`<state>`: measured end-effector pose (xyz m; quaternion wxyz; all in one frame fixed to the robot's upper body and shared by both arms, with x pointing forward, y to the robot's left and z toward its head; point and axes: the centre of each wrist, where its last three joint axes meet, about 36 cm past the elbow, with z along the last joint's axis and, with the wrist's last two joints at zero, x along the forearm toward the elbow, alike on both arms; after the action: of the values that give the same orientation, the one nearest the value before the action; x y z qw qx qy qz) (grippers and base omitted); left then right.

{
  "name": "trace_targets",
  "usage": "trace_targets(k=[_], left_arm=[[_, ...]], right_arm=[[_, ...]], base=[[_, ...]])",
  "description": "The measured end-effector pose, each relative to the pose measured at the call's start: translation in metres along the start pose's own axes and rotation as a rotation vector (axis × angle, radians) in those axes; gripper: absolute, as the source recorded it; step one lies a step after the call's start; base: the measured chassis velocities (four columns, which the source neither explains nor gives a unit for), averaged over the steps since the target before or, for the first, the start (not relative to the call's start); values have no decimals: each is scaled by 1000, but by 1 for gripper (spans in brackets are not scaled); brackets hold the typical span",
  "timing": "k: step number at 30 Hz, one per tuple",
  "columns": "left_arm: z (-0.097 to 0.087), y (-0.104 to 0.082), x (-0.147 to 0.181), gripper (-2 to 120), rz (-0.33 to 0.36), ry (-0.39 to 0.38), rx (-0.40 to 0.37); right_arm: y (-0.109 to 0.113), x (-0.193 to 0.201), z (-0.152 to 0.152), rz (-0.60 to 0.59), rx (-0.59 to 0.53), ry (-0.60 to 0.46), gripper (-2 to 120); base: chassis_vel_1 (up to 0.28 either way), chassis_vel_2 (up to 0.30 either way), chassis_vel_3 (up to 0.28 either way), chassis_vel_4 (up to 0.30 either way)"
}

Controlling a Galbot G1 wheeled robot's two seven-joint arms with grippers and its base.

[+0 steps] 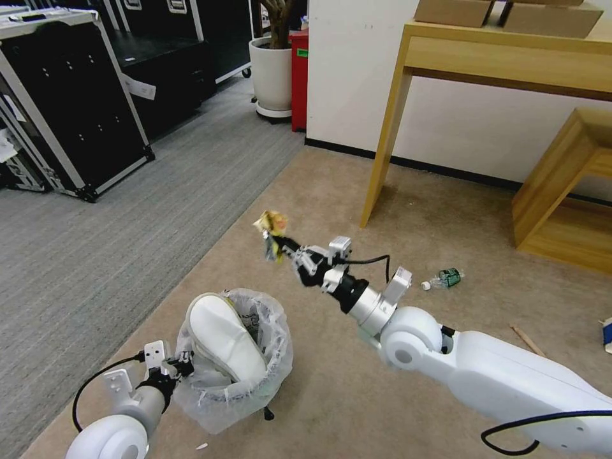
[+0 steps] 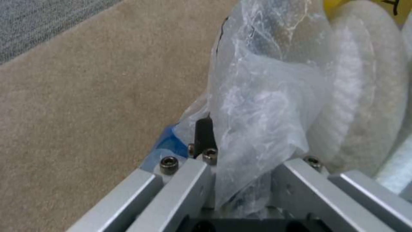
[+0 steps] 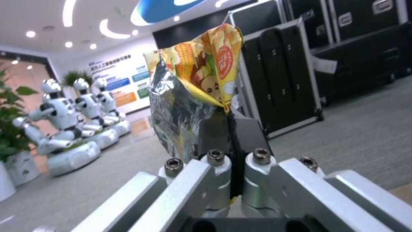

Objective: Pick up the trash bin and place the garbage on the floor into it.

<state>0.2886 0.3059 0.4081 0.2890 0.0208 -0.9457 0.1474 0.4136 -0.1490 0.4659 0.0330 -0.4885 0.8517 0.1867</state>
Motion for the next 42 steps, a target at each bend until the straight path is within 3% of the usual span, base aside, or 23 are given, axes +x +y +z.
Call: trace_targets(k=[9,22,42], left_arm=[[-6,-2,-3,1,9,-5,-2],[-8,-5,-3,1,16,-8,-1],[-11,-7,-2,1,20,-20,4]], right_arm=[[1,16,7,6,24,49,0],[11,34,18,-81,45,142,0],[25,21,49,-208,46,219,0]], base=[[0,0,0,0],[0,0,0,0],[0,0,0,0]])
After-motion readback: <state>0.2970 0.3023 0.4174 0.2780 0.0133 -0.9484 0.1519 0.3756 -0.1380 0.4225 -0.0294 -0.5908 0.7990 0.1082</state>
